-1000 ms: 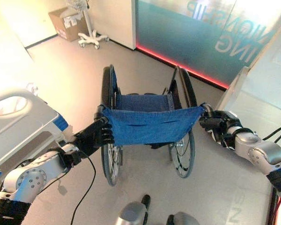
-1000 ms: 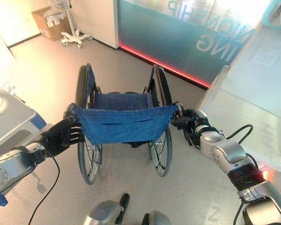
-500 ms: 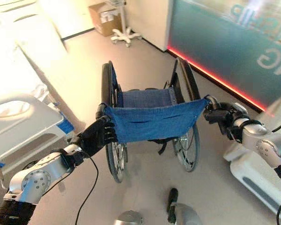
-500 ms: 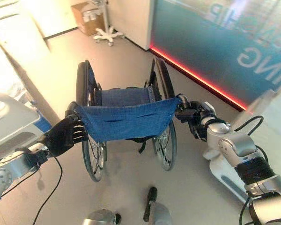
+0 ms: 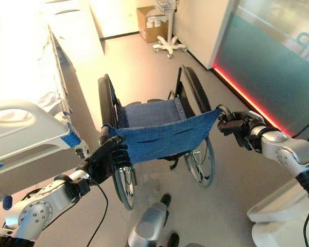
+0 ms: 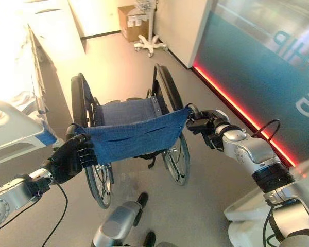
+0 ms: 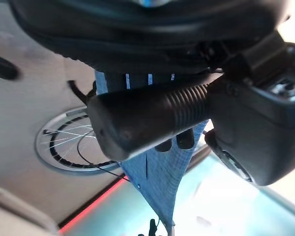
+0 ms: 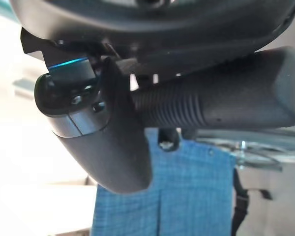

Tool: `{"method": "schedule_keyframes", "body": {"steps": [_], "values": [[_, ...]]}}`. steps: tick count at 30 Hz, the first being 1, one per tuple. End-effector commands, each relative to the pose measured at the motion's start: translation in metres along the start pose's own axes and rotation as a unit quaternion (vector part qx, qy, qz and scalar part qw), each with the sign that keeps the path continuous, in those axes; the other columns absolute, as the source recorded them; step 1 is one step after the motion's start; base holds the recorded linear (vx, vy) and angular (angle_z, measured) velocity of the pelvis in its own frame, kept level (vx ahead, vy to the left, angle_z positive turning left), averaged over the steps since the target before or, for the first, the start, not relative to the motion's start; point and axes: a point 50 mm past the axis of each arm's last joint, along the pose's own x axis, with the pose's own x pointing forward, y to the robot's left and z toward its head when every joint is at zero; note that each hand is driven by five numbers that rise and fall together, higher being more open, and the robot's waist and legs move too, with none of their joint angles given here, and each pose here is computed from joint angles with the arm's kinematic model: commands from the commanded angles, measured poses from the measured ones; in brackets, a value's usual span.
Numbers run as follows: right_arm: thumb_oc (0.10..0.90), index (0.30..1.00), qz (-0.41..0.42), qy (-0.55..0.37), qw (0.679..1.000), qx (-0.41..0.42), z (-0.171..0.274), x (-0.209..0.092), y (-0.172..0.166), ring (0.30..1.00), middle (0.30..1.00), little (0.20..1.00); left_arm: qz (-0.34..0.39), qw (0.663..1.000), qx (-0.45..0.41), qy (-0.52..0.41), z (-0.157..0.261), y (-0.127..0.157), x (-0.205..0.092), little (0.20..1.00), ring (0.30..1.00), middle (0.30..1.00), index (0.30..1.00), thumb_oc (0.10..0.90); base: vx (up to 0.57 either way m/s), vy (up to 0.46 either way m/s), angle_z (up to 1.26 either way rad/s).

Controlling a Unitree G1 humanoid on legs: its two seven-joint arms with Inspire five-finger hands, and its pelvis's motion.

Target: Push the wheelchair next to the bed

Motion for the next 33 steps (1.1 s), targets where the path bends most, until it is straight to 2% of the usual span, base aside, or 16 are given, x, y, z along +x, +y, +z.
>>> {"method": "schedule_keyframes", "body": {"steps": [1,6,9,13,17,21,28,33], "values": [[0.400,0.300,0.082,-0.175,0.981,-0.007,0.057,-0.011,0.039,0.300,0.300,0.300,0.017,0.988,0.046,-0.143,0.049,-0.003,0.001,0.300,0.300,0.300,0.300,0.400,0.58,-0.047,0.13],[0.400,0.300,0.105,-0.191,0.976,-0.008,0.054,-0.008,0.051,0.300,0.300,0.300,0.032,0.985,0.049,-0.159,0.076,0.005,-0.003,0.300,0.300,0.300,0.300,0.400,0.53,-0.010,-0.27],[0.400,0.300,0.106,-0.197,0.975,-0.012,0.057,-0.007,0.050,0.300,0.300,0.300,0.022,0.986,0.058,-0.153,0.082,-0.001,0.002,0.300,0.300,0.300,0.300,0.400,0.41,0.036,-0.08],[0.400,0.300,0.115,-0.210,0.971,-0.024,0.067,-0.008,0.053,0.300,0.300,0.300,0.008,0.988,0.060,-0.142,0.085,-0.007,0.011,0.300,0.300,0.300,0.300,0.400,0.42,0.003,0.89],[0.400,0.300,0.100,-0.219,0.970,-0.034,0.073,-0.012,0.043,0.300,0.300,0.300,-0.011,0.987,0.072,-0.145,0.089,-0.006,0.006,0.300,0.300,0.300,0.300,0.400,0.42,-0.164,0.66],[0.400,0.300,0.087,-0.222,0.971,-0.037,0.083,-0.016,0.032,0.300,0.300,0.300,-0.022,0.986,0.076,-0.146,0.086,-0.006,0.005,0.300,0.300,0.300,0.300,0.400,0.36,-0.267,0.46],[0.400,0.300,0.107,-0.223,0.968,-0.037,0.101,-0.030,0.033,0.300,0.300,0.300,-0.001,0.985,0.078,-0.156,0.078,0.001,-0.004,0.300,0.300,0.300,0.300,0.400,0.45,-0.321,0.47],[0.400,0.300,0.130,-0.208,0.967,-0.075,0.100,-0.029,0.033,0.300,0.300,0.300,0.007,0.986,0.030,-0.166,0.069,0.001,-0.007,0.300,0.300,0.300,0.300,0.400,0.38,-0.263,0.32]]}}
